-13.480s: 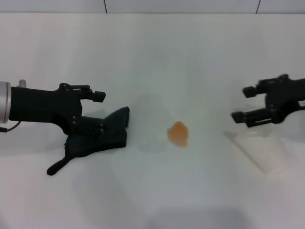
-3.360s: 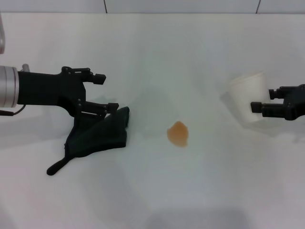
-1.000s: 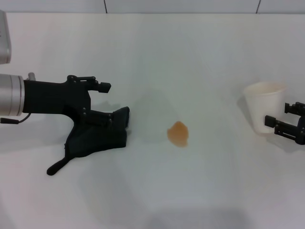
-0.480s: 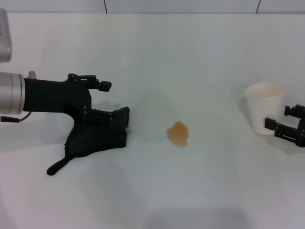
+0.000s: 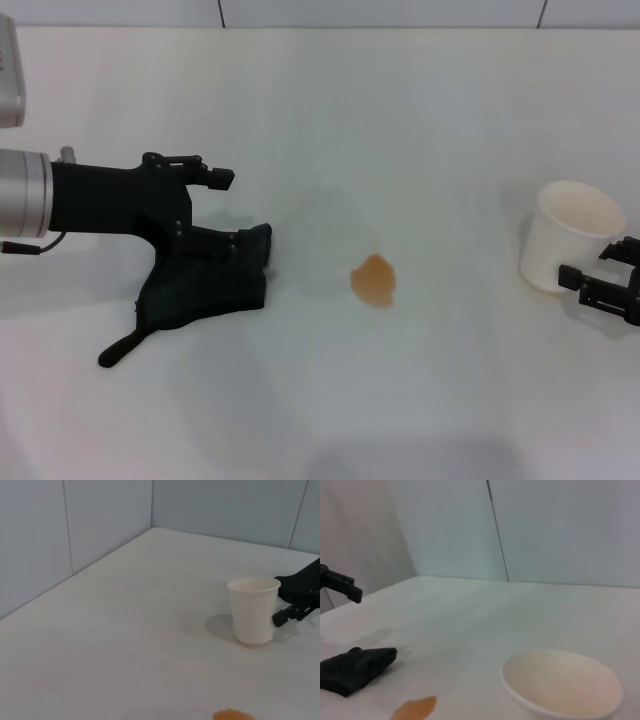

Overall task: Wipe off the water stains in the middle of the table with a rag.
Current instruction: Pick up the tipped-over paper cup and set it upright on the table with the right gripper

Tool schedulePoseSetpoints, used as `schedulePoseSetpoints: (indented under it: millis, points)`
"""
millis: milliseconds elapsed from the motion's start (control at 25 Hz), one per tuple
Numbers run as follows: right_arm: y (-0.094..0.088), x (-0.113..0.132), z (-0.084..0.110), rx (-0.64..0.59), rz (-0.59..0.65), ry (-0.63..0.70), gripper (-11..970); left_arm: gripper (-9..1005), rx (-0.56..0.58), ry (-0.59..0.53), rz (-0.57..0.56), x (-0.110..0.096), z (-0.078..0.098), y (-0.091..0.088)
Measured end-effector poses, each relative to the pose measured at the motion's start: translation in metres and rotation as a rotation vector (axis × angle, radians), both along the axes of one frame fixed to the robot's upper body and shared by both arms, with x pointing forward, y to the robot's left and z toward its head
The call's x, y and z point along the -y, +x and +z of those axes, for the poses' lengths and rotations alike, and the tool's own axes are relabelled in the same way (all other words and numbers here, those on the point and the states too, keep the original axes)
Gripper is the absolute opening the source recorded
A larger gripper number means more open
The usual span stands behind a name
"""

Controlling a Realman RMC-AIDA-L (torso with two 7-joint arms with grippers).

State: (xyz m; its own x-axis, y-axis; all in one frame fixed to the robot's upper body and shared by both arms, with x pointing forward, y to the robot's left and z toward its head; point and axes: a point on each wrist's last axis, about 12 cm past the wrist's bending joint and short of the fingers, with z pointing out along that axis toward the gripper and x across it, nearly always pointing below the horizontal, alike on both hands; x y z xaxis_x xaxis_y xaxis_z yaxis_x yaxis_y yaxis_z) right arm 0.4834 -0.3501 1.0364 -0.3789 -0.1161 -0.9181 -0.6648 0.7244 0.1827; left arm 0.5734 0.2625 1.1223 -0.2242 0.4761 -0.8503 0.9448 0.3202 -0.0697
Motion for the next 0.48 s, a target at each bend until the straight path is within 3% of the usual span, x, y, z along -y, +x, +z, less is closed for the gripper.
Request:
schedulePoseSetpoints:
  millis: [480]
  points:
    - [-0.0049, -0.0015, -0.0025, -0.015, 0.012, 0.012, 825, 887, 0.0, 0.0, -0.002, 0.0008, 0.0004, 0.0005]
